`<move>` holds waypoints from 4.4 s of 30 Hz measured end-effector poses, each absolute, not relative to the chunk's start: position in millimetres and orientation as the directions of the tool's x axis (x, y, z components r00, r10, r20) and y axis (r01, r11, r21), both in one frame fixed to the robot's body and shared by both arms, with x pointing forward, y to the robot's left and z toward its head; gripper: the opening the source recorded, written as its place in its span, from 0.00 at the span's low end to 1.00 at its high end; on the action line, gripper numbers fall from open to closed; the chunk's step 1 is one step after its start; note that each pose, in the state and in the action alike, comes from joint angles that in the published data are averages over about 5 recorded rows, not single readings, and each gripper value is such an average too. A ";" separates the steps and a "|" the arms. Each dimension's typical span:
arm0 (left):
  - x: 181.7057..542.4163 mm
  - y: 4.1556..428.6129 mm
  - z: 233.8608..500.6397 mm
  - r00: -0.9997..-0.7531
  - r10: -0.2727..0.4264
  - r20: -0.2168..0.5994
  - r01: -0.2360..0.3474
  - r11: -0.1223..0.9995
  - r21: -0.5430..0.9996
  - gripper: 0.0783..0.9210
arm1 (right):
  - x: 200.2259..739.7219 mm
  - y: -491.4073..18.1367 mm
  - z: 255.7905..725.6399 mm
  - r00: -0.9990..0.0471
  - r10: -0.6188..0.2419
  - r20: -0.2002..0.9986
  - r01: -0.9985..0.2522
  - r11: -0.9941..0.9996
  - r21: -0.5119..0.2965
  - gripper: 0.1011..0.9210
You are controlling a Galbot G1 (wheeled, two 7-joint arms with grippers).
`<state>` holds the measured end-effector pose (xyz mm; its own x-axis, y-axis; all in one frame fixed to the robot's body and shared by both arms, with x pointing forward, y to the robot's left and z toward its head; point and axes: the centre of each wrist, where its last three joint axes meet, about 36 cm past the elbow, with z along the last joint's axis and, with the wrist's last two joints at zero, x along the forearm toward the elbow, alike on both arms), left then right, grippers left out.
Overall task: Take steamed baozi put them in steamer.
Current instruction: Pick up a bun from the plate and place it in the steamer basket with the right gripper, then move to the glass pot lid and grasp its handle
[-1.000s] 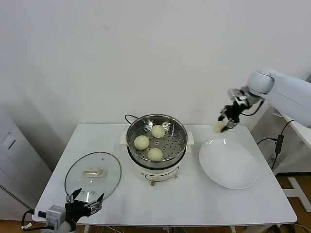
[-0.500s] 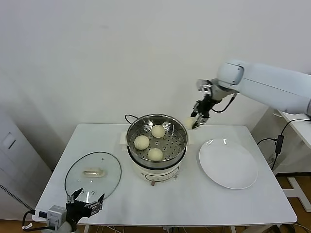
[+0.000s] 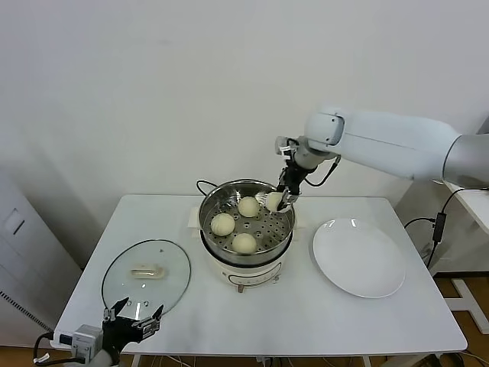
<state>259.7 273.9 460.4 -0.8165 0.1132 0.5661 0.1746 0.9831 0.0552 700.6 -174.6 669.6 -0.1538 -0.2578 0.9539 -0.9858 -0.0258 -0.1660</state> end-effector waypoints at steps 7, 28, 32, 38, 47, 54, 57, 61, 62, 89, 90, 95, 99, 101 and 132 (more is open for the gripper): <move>259.5 274.3 460.4 -0.818 0.111 0.565 0.170 0.984 0.053 0.88 | 699.2 -160.8 644.2 -0.152 -0.233 0.960 -0.987 -0.020 -0.161 0.43; 258.4 274.7 459.8 -0.816 0.107 0.567 0.165 0.985 0.050 0.88 | 694.5 -151.7 596.1 -0.149 -0.210 0.966 -0.988 0.006 -0.152 0.64; 258.5 274.9 459.9 -0.817 0.105 0.566 0.162 0.986 0.050 0.88 | 695.5 -153.9 597.5 -0.150 -0.230 0.962 -0.989 0.022 -0.149 0.77; 258.7 275.4 460.2 -0.819 0.100 0.564 0.156 0.986 0.052 0.88 | 697.2 -162.6 614.7 -0.151 -0.295 0.943 -0.988 0.061 -0.139 0.88; 262.8 277.0 463.3 -0.833 0.086 0.546 0.141 0.988 0.060 0.88 | 697.2 -217.5 645.2 -0.227 -0.470 0.853 -0.969 0.201 -0.146 0.88; 269.8 278.7 468.1 -0.853 0.076 0.516 0.134 0.988 0.077 0.88 | 683.8 -282.6 637.9 -0.422 -0.622 0.660 -0.897 0.390 -0.206 0.88; 273.7 279.8 469.2 -0.862 0.071 0.503 0.134 0.987 0.090 0.88 | 669.5 -311.3 623.1 -0.525 -0.643 0.557 -0.840 0.496 -0.219 0.88; 279.4 282.2 470.1 -0.873 0.065 0.483 0.133 0.985 0.108 0.88 | 642.8 -340.3 594.8 -0.663 -0.621 0.418 -0.738 0.636 -0.225 0.88; 280.7 282.9 470.0 -0.876 0.062 0.478 0.132 0.985 0.114 0.88 | 635.6 -345.3 586.8 -0.695 -0.607 0.385 -0.709 0.668 -0.226 0.88; 279.1 324.7 391.4 -0.972 0.007 0.236 0.185 0.642 0.744 0.88 | 446.0 -399.2 376.0 -0.999 -0.046 -0.011 -0.046 0.998 0.053 0.88; 278.8 326.3 386.8 -0.974 0.012 0.227 0.188 0.611 0.769 0.88 | 441.5 -399.4 371.3 -0.999 -0.033 -0.010 -0.034 0.998 0.056 0.88; 279.1 333.4 363.1 -0.980 0.047 0.193 0.194 0.448 0.873 0.88 | 423.8 -400.7 352.5 -1.000 0.021 -0.003 0.020 0.998 0.066 0.88; 280.9 338.7 344.1 -0.982 0.075 0.173 0.188 0.323 0.928 0.88 | 411.9 -401.2 340.2 -0.999 0.045 0.010 0.046 0.997 0.065 0.88; 282.7 341.2 335.8 -0.983 0.088 0.159 0.177 0.262 0.949 0.88 | 407.0 -401.2 335.2 -0.998 0.055 0.015 0.056 0.996 0.066 0.88; 347.0 346.5 278.8 -0.985 0.155 0.079 0.064 -0.097 0.993 0.88 | 379.7 -400.7 299.9 -0.997 0.052 0.052 0.054 0.998 0.044 0.88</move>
